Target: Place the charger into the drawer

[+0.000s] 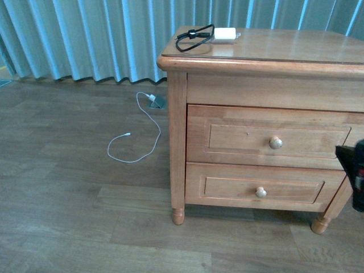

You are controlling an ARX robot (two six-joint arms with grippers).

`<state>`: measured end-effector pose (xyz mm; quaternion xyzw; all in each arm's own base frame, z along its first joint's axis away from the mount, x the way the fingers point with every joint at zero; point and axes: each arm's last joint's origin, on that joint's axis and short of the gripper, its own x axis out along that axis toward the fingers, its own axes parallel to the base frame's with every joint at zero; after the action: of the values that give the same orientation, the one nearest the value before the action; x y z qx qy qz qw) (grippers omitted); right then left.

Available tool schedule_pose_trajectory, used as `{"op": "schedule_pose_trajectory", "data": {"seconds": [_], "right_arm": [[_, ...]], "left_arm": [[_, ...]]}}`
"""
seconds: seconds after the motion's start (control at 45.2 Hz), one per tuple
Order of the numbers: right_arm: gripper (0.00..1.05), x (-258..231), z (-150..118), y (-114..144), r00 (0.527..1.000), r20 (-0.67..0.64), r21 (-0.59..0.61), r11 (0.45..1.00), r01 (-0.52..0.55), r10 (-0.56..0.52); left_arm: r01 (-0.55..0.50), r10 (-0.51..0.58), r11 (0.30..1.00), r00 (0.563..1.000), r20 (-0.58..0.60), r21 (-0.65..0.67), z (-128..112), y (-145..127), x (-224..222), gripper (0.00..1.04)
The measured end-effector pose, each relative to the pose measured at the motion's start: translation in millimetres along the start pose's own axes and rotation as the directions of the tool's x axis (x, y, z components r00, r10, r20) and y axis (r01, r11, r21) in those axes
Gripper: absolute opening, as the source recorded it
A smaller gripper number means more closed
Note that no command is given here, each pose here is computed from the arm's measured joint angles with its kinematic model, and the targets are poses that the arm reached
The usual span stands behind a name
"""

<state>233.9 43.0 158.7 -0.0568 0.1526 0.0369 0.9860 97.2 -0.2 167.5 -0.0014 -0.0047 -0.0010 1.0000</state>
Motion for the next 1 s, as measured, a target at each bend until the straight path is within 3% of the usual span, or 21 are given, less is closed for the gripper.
{"op": "schedule_pose_trajectory", "data": {"seconds": [0.376,0.995], "right_arm": [[0.96,62.3,2.3,17.8,1.000,0.028,-0.037,0.999,0.006,-0.005],[0.96,168.1,-21.7,48.3,1.000,0.011,-0.017,1.000,0.006,-0.006]], "left_arm": [[0.000,0.000,1.000,1.000,0.000,0.000,0.0,0.0,0.0,0.99],[0.000,0.000,1.000,1.000,0.000,0.000,0.0,0.0,0.0,0.99]]}}
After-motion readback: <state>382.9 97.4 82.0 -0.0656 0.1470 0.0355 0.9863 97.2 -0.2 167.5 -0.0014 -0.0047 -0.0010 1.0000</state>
